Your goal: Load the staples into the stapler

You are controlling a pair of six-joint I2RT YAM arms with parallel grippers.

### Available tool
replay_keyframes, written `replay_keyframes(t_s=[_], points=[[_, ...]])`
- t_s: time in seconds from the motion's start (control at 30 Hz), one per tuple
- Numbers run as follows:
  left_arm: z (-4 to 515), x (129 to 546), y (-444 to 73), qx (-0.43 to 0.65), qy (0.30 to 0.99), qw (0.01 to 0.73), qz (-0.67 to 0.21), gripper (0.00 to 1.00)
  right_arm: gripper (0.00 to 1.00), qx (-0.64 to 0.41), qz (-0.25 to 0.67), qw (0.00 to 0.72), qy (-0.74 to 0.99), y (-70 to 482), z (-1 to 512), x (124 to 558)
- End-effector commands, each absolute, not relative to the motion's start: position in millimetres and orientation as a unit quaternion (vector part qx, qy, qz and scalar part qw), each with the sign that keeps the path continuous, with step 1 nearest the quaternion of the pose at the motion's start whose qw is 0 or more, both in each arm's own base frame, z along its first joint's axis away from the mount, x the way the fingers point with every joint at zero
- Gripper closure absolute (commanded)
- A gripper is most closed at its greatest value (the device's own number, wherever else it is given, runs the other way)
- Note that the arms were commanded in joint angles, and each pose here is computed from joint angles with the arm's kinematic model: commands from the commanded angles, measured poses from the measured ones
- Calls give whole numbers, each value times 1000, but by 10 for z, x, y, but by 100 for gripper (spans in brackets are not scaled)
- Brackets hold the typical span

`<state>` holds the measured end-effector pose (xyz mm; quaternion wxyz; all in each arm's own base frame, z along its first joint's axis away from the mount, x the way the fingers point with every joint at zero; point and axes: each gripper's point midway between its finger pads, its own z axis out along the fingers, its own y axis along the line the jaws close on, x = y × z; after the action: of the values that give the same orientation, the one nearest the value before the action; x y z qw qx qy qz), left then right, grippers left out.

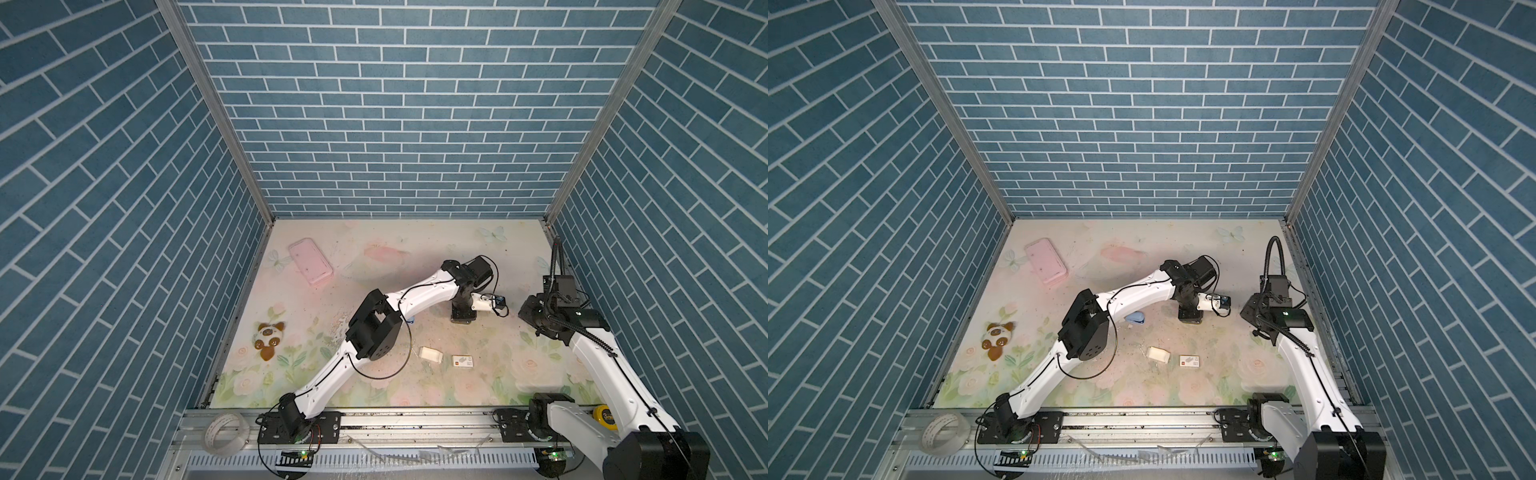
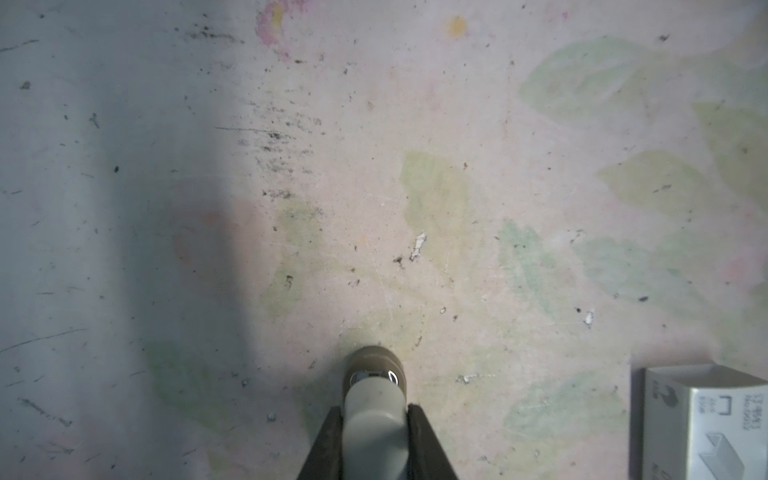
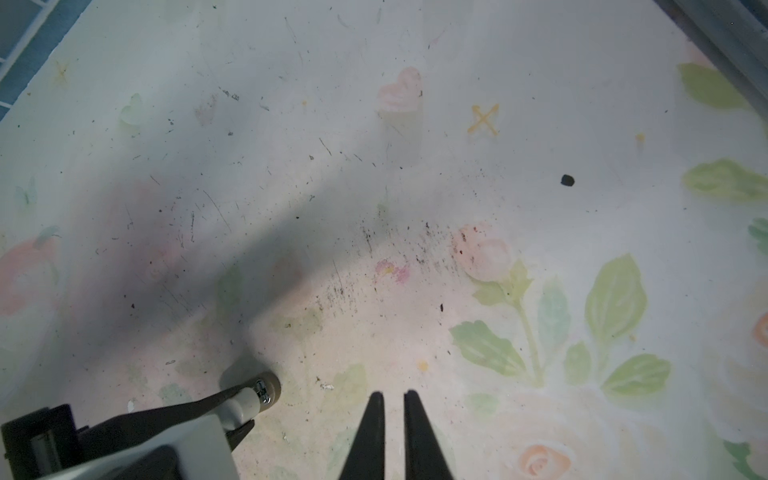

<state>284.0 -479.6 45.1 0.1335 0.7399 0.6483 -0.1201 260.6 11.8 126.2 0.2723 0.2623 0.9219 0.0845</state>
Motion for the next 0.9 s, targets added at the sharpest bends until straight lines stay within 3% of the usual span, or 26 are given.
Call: replay_keyframes(t_s=[0.0,0.7,0.87], points=[[-32,2634,-4598,755,646,54,-99,90,87,258,95,272,922,145,1337,2555],[-466,2267,-4296,791,604,-73,-65,93,88,246,108,267,926,203,1300,2535],[-361,2348,-4365,785,614,-45,-60,91,88,246,107,268,925,199,1280,2522]])
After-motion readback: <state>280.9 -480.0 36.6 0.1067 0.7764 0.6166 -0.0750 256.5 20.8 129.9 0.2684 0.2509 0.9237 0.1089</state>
